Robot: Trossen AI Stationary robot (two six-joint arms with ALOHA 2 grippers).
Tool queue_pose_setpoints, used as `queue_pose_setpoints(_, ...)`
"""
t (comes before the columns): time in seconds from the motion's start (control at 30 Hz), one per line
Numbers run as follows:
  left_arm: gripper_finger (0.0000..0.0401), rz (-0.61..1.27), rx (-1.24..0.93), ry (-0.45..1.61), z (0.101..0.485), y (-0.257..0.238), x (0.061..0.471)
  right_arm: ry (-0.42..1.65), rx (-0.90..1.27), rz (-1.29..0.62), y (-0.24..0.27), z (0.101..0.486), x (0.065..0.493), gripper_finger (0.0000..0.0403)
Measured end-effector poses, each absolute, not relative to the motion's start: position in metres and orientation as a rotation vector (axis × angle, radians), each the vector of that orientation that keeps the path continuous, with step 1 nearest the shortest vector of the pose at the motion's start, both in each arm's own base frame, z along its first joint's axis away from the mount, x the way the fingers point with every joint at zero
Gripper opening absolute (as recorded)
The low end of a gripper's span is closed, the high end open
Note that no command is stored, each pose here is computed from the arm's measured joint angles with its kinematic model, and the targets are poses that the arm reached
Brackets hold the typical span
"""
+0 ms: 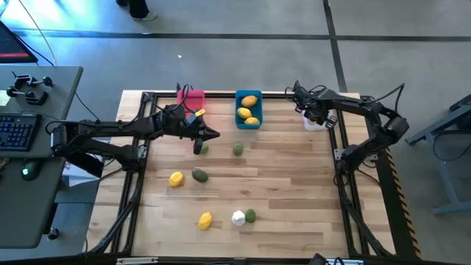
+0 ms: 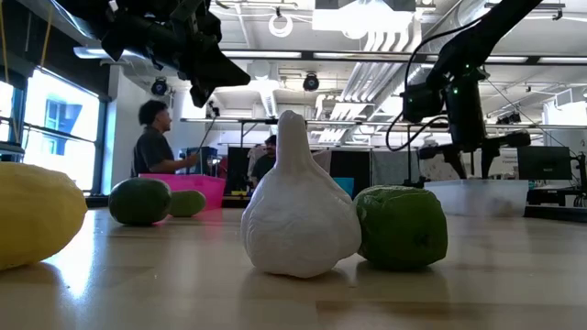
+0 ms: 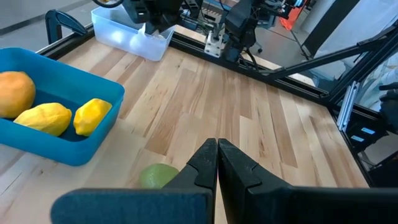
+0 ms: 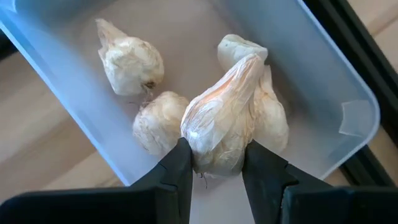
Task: Sort produce into baskets
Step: Put the garlic into the white bin
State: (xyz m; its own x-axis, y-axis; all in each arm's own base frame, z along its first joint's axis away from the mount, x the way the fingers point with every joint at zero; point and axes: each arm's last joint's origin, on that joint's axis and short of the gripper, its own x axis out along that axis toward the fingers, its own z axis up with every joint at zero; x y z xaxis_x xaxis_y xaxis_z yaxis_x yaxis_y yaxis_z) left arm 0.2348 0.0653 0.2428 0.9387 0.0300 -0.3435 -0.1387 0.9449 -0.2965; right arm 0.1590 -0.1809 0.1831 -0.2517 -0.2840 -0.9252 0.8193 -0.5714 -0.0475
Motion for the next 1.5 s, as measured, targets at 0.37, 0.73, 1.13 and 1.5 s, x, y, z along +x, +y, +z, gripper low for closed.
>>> queue_pose_setpoints(0.37,0.0000,0.090,-0.328,0.343,0.243,0.065,0.235,0.909,1.140,-1.742,-0.182,0.189,0.160,0.0194)
queue_pose_setpoints(0.73,0.0000,0.089,-0.340,0.445,0.234,0.064,0.231,1.046,0.826,-1.597,-0.181,0.247,0.177,0.0076)
queue_pose_setpoints(1.13,0.0000,0.075,-0.263,0.494,0.230,0.047,0.234,0.761,0.489,-0.702,-0.128,0.242,0.258,0.0004)
queue_pose_setpoints(1.5,0.0000,0.092,-0.183,0.584,0.223,0.014,0.234,0.677,0.380,-0.233,-0.002,0.233,0.294,0.0000)
